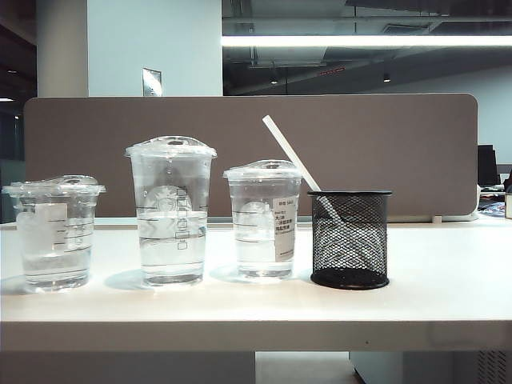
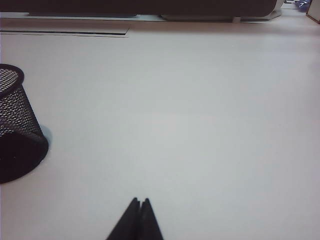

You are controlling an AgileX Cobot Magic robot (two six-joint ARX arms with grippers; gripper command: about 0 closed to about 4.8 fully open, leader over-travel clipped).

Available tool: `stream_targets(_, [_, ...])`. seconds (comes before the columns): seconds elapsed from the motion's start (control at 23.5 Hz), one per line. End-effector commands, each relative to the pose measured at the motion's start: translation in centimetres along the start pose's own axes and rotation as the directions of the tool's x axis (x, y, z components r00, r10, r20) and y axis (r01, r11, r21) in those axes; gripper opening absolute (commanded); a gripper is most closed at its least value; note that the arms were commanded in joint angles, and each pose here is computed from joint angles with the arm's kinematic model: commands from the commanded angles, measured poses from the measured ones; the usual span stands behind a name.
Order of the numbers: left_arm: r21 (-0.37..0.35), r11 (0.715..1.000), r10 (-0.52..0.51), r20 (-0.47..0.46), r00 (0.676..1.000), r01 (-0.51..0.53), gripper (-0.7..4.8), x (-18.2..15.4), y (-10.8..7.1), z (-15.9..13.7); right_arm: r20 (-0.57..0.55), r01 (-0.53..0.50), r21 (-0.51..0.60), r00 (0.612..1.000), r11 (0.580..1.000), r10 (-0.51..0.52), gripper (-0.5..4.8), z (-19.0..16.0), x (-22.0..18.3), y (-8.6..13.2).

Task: Pick up the straw and insert it into the small coffee cup.

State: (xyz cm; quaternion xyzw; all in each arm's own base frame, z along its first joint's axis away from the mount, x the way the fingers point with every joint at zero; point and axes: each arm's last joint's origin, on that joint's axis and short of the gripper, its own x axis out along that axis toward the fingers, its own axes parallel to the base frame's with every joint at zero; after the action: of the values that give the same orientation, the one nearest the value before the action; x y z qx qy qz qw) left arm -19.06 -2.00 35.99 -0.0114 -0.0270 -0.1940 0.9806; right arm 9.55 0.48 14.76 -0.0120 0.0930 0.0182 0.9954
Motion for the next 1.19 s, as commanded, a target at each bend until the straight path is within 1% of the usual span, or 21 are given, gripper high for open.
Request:
stream_targets(0.04, [0.005,1.0,-0.018,0.001,1.0,0.018,-0.05,-0.1,-0.1,0.1,0.005,0.002,-0.003,1.0,1.0,-0.002,-0.01,-0.1,0.1,0.0])
stream_targets(0.09, [-0.003,1.0,-0.018,0.0,1.0,0.018,-0.05,-0.1,-0.1,0.1,0.005,0.002,-0.003,1.0,1.0,-0.002,-0.01,-0.1,0.1,0.0])
stream_targets(0.17, [-0.052,0.998,-0.017,-0.001,1.0,0.017,-0.05,0.0,-0.1,0.1,0.005,0.002,-0.003,1.0,1.0,-0.002,-0.01,-0.1,0.1,0.0])
stream_targets(0.34, [-0.059,0.998,-0.013,-0.032,0.999,0.011,-0.05,0.7,0.3,-0.2,0.005,0.002,-0.003,1.0,1.0,-0.002,-0.01,-0.1,0.1,0.0])
stream_targets(0.43, [-0.075,0.997,-0.012,-0.074,0.997,0.007,-0.05,1.8,0.8,-0.5,0.005,0.002,-0.003,1.0,1.0,-0.002,-0.01,-0.1,0.1,0.0])
stream_targets(0.51, [-0.106,0.994,-0.013,-0.142,0.99,-0.002,-0.05,3.4,1.6,-1.2,0.005,0.002,-0.003,1.0,1.0,-0.002,-0.01,-0.1,0.1,0.0])
stream_targets(0.6, [-0.117,0.993,-0.014,-0.174,0.985,-0.007,-0.05,4.2,1.9,-1.6,0.009,0.002,-0.004,1.0,1.0,-0.002,-0.01,-0.1,0.1,0.0])
stream_targets(0.72, [-0.062,0.998,-0.016,-0.196,0.98,0.003,-0.05,4.7,2.2,-1.9,0.022,-0.015,-0.003,1.0,1.0,0.015,-0.01,0.0,0.1,0.0])
stream_targets(0.81, [-0.061,0.998,-0.015,-0.196,0.981,0.003,-0.05,4.7,2.2,-1.9,0.021,-0.026,-0.003,0.999,1.0,0.026,-0.01,0.0,0.1,0.1])
stream_targets(0.98, [-0.033,0.999,-0.016,-0.196,0.981,0.009,-0.05,4.7,2.2,-1.9,0.032,-0.029,-0.003,0.999,1.0,0.029,-0.01,0.2,0.0,0.1])
stream_targets(1.11, [-0.033,0.999,-0.016,-0.196,0.981,0.009,-0.05,4.7,2.2,-1.9,0.039,-0.083,-0.005,0.996,0.997,0.083,-0.01,0.3,0.0,0.2])
stream_targets(1.15, [-0.033,0.999,-0.016,-0.196,0.981,0.01,-0.05,4.7,2.2,-1.9,0.036,-0.105,0.003,0.994,0.995,0.104,-0.01,0.2,0.0,0.3])
stream_targets(1.19, [-0.033,0.999,-0.017,-0.196,0.981,0.01,-0.05,4.7,2.2,-1.9,0.043,-0.123,0.065,0.992,0.99,0.12,-0.01,0.3,0.0,0.3])
